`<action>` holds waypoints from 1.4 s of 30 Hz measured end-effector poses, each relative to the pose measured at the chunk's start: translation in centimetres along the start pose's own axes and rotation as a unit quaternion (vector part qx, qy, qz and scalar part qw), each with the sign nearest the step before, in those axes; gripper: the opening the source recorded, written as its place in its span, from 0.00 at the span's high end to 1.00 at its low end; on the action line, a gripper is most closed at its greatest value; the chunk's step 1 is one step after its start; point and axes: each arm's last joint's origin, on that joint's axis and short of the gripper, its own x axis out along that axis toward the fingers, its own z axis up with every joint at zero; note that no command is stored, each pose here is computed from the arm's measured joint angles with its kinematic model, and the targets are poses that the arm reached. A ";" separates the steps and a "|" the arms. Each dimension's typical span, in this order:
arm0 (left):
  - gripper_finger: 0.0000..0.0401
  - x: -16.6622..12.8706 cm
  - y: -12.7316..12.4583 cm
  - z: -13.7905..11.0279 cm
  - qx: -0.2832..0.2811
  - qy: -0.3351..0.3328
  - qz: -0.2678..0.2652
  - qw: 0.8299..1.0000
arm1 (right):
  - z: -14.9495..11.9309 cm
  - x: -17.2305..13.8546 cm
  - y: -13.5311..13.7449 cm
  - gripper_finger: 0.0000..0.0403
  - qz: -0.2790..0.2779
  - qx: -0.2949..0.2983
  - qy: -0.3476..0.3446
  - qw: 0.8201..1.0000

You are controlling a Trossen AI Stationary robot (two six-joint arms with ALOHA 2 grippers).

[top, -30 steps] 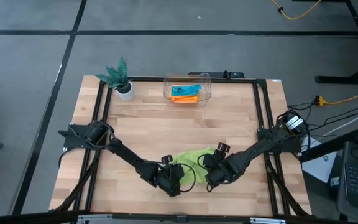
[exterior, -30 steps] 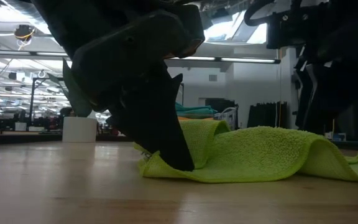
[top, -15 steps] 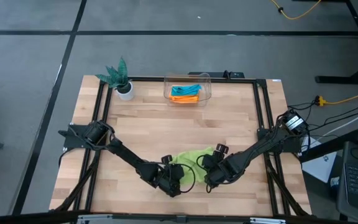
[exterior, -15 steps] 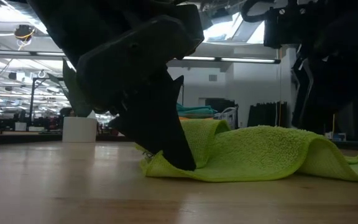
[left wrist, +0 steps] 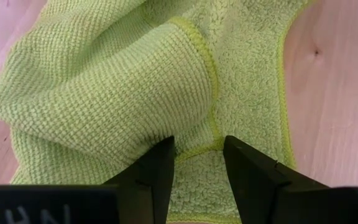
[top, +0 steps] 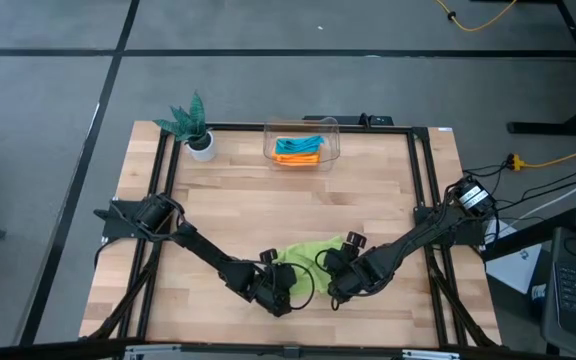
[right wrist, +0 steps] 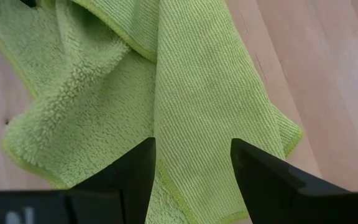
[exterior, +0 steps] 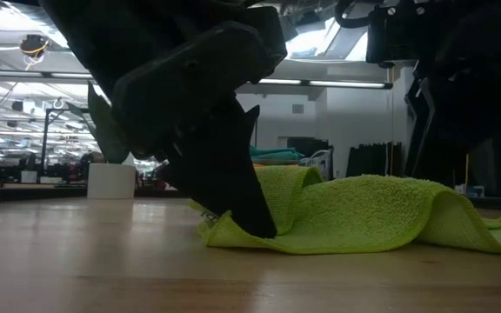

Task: Fold microfiber towels
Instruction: Fold the green microfiber cloth

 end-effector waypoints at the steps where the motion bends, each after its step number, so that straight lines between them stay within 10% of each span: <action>1: 0.66 0.0 0.0 0.0 0.000 -0.001 0.000 1.000 | 0.0 0.0 0.0 0.48 0.000 0.000 0.000 1.000; 42: 0.66 2.8 5.2 3.2 -0.050 0.001 0.080 0.996 | 5.6 3.0 -4.8 0.48 0.003 0.130 -0.009 0.991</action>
